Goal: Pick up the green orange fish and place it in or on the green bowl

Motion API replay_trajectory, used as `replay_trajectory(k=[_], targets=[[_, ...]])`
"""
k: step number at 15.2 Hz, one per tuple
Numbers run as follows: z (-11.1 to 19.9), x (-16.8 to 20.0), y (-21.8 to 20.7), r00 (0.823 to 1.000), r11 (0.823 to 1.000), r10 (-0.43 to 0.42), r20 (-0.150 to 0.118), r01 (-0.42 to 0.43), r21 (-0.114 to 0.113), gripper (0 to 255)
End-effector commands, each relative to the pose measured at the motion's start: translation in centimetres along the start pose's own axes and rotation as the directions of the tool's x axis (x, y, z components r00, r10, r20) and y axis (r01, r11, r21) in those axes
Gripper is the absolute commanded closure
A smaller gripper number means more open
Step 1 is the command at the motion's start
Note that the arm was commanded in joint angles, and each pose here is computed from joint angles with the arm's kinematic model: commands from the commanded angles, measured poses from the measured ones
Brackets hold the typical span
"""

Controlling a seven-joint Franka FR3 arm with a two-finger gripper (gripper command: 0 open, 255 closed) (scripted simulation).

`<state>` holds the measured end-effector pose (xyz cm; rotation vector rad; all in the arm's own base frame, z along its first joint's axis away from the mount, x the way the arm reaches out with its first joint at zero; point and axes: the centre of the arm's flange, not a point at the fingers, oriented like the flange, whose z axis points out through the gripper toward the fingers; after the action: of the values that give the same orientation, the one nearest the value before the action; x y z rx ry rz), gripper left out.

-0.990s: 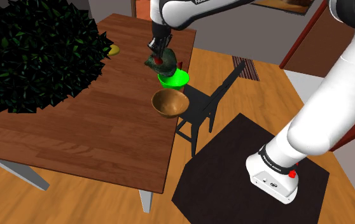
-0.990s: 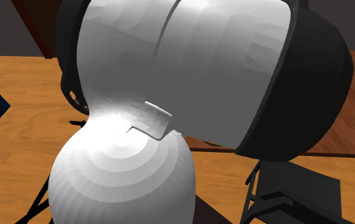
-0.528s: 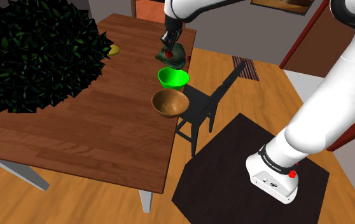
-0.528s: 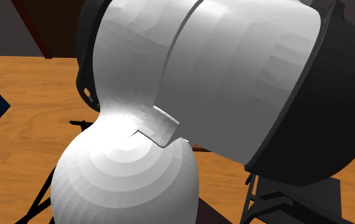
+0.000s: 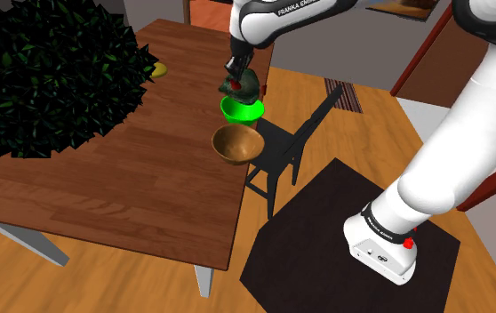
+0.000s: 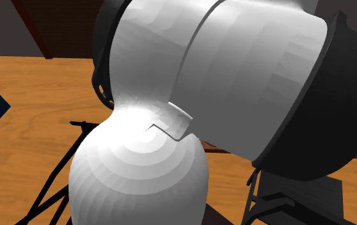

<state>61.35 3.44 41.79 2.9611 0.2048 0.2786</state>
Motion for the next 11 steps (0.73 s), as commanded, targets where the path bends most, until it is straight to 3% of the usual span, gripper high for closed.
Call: replay_trajectory(k=[1, 11], targets=[[1.0, -0.2, -0.1, 1.000, 1.000, 0.000, -0.001, 0.000, 0.000, 255], [6.1, -1.1, -1.0, 1.000, 1.000, 0.000, -0.001, 0.000, 0.000, 255]])
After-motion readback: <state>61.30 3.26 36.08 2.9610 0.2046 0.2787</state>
